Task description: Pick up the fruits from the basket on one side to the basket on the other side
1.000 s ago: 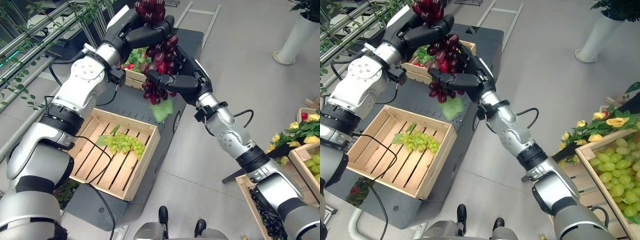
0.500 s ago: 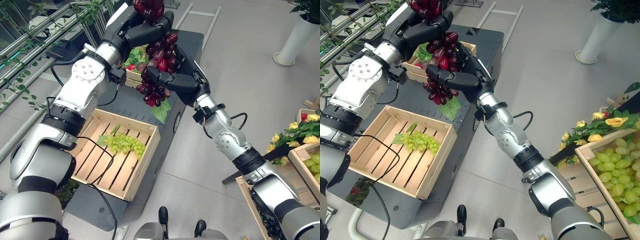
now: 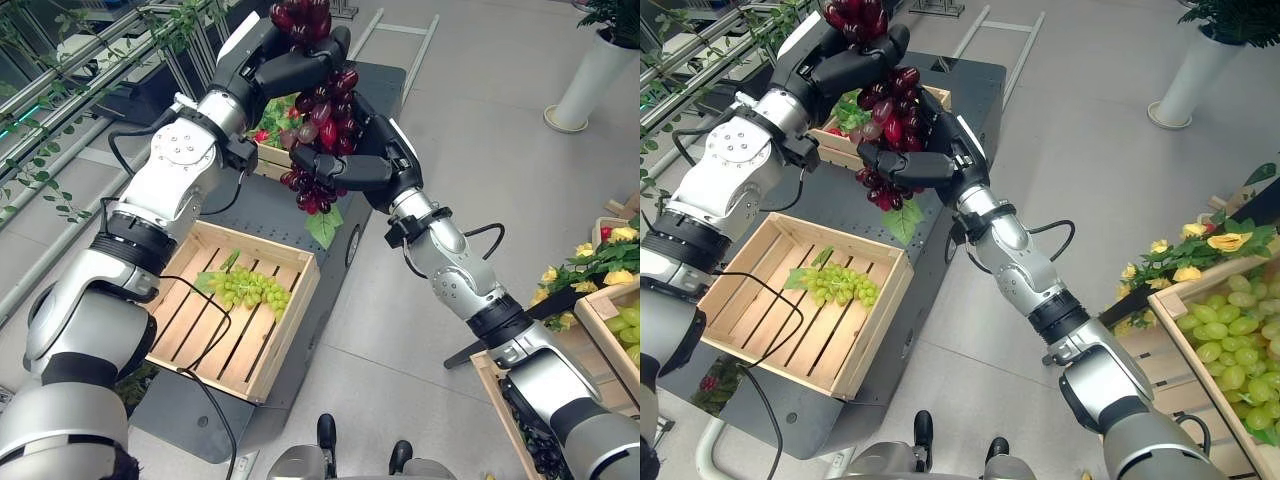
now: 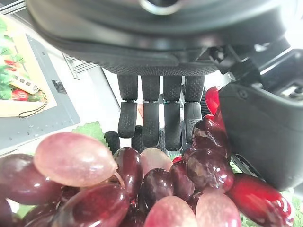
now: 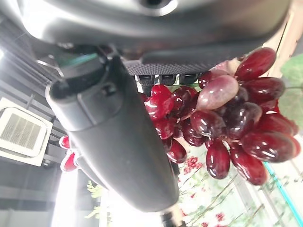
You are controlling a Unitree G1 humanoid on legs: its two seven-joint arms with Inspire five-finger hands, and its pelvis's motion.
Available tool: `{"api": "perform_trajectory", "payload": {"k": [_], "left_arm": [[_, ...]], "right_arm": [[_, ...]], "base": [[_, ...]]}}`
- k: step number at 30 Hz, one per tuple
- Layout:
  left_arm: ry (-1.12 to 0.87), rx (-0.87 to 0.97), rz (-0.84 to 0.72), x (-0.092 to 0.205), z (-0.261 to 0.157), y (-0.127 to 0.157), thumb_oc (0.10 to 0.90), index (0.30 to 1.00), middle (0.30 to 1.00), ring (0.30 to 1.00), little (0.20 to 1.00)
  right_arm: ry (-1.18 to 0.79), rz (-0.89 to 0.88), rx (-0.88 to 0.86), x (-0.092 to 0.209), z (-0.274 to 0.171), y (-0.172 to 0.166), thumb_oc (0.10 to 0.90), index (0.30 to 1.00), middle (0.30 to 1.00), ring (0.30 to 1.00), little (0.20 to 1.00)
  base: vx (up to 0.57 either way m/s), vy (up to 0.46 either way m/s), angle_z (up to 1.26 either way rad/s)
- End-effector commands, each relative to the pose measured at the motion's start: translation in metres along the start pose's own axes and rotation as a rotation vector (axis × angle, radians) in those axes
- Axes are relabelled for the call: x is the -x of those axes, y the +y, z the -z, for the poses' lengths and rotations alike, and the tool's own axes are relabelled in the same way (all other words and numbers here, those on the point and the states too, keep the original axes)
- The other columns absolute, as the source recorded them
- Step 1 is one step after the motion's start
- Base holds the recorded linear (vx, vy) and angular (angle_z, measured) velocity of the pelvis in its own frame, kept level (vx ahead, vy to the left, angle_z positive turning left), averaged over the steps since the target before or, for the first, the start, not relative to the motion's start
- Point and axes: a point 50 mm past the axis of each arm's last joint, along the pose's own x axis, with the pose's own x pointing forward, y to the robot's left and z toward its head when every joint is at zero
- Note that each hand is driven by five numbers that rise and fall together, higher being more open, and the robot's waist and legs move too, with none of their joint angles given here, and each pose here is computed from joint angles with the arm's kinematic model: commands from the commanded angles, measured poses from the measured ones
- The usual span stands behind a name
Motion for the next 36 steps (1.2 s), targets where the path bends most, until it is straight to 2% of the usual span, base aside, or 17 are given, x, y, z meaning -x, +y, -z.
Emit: {"api": "perform_trajectory", "payload": {"k": [1,8,9,10,11,12,19,26,27,28,29,36], "left_arm": [[-0.261,0.178,0.133,-0.016,-0.037,-0.040,0.400,0.300,0.300,0.300,0.300],[-0.263,0.231,0.240,-0.018,-0.039,-0.066,0.400,0.300,0.300,0.300,0.300],[-0.252,0.252,0.264,-0.017,-0.035,-0.072,0.400,0.300,0.300,0.300,0.300],[-0.248,0.254,0.268,-0.017,-0.034,-0.073,0.400,0.300,0.300,0.300,0.300],[-0.235,0.242,0.272,-0.016,-0.030,-0.076,0.400,0.300,0.300,0.300,0.300],[-0.225,0.254,0.272,-0.015,-0.028,-0.077,0.400,0.300,0.300,0.300,0.300],[-0.227,0.353,0.264,-0.012,-0.018,-0.079,0.400,0.300,0.300,0.300,0.300],[-0.206,0.329,0.228,-0.010,-0.015,-0.081,0.400,0.300,0.300,0.300,0.300],[-0.197,0.331,0.215,-0.010,-0.013,-0.079,0.482,0.422,0.422,0.422,0.422],[-0.186,0.333,0.195,-0.010,-0.011,-0.077,0.540,0.509,0.509,0.509,0.509],[-0.158,0.341,0.157,-0.009,-0.005,-0.071,0.800,0.900,0.900,0.900,0.900],[-0.053,0.314,0.050,-0.001,0.024,-0.054,0.800,0.900,0.900,0.900,0.900]], "right_arm": [[-0.022,-0.062,0.015,-0.017,0.005,0.029,0.800,0.900,0.900,0.900,0.900],[-0.039,-0.016,-0.109,-0.021,0.005,0.026,0.800,0.900,0.900,0.900,0.900],[-0.065,0.023,-0.162,-0.022,0.004,0.021,0.640,0.660,0.660,0.660,0.660],[-0.069,0.030,-0.170,-0.022,0.004,0.020,0.560,0.540,0.540,0.540,0.540],[-0.104,0.070,-0.212,-0.022,0.001,0.014,0.456,0.385,0.385,0.385,0.385],[-0.120,0.086,-0.229,-0.022,0.000,0.012,0.400,0.300,0.300,0.300,0.300],[-0.144,0.139,-0.242,-0.023,-0.003,0.004,0.400,0.300,0.300,0.300,0.300],[-0.152,0.194,-0.246,-0.020,0.000,-0.006,0.400,0.300,0.300,0.300,0.300],[-0.152,0.194,-0.244,-0.020,0.000,-0.006,0.400,0.300,0.300,0.300,0.300],[-0.153,0.193,-0.242,-0.020,0.000,-0.006,0.400,0.300,0.300,0.300,0.300],[-0.155,0.190,-0.237,-0.019,0.000,-0.006,0.400,0.300,0.300,0.300,0.300],[-0.173,0.197,-0.231,-0.016,-0.001,-0.007,0.400,0.300,0.300,0.300,0.300]], "base": [[0.00,0.000,0.00],[0.00,0.000,0.00],[0.00,0.000,0.00],[0.00,0.000,0.00],[0.00,0.000,0.00],[0.00,0.000,0.00],[0.00,0.000,0.00],[0.00,0.000,0.03],[0.00,0.000,0.00],[0.00,0.000,0.00],[0.00,0.000,0.00],[0.00,0.000,0.00]]}}
